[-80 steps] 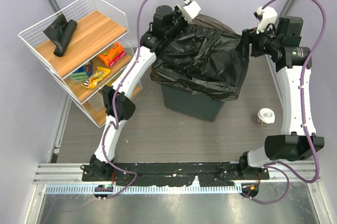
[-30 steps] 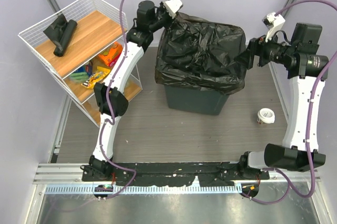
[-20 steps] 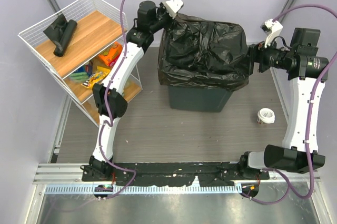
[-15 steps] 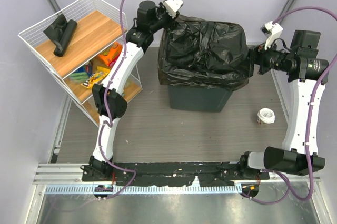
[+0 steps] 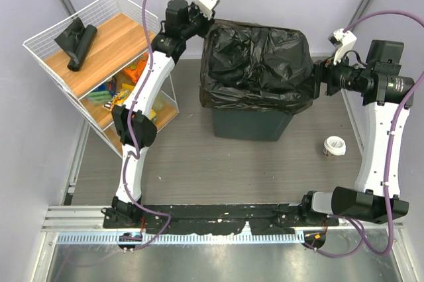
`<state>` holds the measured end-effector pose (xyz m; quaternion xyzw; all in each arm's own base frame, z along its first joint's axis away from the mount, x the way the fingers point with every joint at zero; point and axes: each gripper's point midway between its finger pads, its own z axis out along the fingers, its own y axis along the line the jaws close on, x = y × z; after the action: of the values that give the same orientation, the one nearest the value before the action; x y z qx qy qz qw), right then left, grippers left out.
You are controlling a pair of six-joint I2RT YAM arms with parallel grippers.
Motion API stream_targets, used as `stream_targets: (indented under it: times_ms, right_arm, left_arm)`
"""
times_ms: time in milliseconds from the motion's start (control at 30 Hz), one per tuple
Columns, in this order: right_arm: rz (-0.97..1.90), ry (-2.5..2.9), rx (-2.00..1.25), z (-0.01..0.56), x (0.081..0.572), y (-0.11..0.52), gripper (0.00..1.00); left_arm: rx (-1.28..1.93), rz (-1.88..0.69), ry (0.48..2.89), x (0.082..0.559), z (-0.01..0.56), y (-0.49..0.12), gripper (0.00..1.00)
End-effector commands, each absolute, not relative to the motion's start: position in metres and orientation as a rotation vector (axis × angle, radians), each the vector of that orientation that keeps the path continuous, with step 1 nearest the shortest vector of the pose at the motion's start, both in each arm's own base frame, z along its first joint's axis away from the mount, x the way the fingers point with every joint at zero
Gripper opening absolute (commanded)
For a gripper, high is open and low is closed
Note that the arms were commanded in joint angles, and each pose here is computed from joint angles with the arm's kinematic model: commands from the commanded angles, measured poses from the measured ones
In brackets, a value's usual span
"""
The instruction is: Put the trash bags into the trash bin
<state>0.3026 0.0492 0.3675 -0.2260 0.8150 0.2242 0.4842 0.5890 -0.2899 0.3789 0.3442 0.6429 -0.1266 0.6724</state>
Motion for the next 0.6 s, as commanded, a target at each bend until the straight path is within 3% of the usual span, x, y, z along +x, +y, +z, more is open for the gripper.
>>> stream_targets:
  times_ms: [0,33,567]
  right_arm:
    - [0.517,1.956,-0.543,0.374,0.308,0.046,0.84]
    - [0.522,1.958,-0.540,0.373,0.308,0.046,0.84]
    - [0.481,1.965,-0.639,0.370,0.287,0.048,0.86]
  left_arm:
    - [0.772,-0.364,1.544,0.584,0.362,-0.275,0.07]
    - [0.765,-0.377,1.546,0.585,0.363,-0.273,0.00]
    - [0.843,-0.308,1.545,0.582,0.350,-0.260,0.00]
